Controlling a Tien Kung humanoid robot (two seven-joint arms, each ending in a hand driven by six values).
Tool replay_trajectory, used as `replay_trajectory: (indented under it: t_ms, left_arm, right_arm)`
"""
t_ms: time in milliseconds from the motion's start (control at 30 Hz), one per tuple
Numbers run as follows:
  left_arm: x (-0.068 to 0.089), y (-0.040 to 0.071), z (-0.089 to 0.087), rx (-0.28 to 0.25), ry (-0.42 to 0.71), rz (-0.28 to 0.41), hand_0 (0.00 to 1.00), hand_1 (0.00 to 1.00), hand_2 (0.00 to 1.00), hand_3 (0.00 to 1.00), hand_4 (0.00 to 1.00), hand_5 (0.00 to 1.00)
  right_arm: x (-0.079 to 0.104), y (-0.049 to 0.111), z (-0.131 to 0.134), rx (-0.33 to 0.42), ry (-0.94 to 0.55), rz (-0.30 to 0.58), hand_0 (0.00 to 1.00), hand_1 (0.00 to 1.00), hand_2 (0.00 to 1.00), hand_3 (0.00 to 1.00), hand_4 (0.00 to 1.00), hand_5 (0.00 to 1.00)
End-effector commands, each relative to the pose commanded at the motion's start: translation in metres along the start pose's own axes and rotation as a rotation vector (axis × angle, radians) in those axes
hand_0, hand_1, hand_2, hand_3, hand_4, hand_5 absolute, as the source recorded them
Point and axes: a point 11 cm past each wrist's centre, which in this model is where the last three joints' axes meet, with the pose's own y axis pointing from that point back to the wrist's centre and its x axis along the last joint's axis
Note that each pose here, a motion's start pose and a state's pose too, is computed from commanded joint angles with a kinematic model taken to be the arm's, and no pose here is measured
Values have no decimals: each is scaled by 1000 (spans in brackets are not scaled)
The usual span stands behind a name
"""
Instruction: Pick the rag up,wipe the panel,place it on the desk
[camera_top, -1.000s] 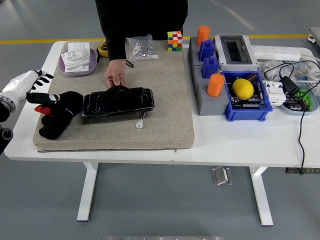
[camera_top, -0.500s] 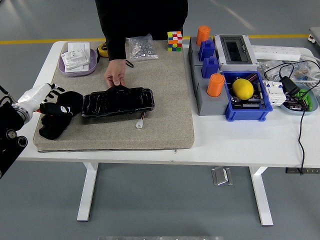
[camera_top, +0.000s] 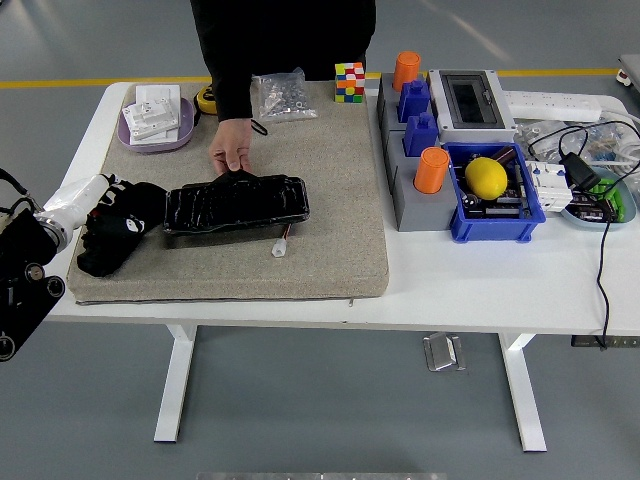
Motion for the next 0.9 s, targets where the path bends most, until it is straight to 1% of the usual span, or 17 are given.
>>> replay_trajectory:
  t_ms: [333, 367, 500, 533, 567, 733, 767, 900]
  left_arm:
    - [4, -2, -3, 4, 0, 19, 583, 705, 754, 743, 879, 417]
    - [4, -2, -3, 4, 0, 20, 561, 682, 748, 718, 873, 404]
    - [5, -3, -4, 2, -1, 29, 561, 682, 748, 718, 873, 404]
    - [5, -3, -4, 1, -2, 30, 561, 682, 748, 718, 873, 404]
    - [5, -3, -5, 1, -3, 32, 538, 654, 742, 689, 867, 366]
    - [3, -3, -6, 3, -11, 30, 538, 654, 742, 689, 867, 366]
    - [3, -3, -6, 2, -11, 30, 521, 634, 742, 673, 863, 346]
    - [0, -3, -7, 4, -12, 29, 521, 634, 742, 673, 863, 346]
  right_arm:
    - [0, 0, -1, 0, 6, -4, 711, 652, 687, 592, 962, 426]
    - [0, 0, -1, 1, 6, -4, 711, 652, 686, 593, 963, 426]
    - [0, 0, -2, 6, -3, -3, 711, 652, 686, 593, 963, 426]
    - [0, 0, -2, 7, -6, -3, 711, 652, 686, 593, 963, 426]
    - [0, 0, -2, 7, -9, -2, 710, 652, 686, 593, 964, 425]
    - [1, 0, -3, 10, -20, 1, 710, 652, 686, 593, 964, 425]
    - [2, 0, -3, 10, -21, 2, 710, 652, 686, 593, 964, 426]
    - [2, 0, -4, 12, -24, 2, 710, 652, 686, 593, 964, 426]
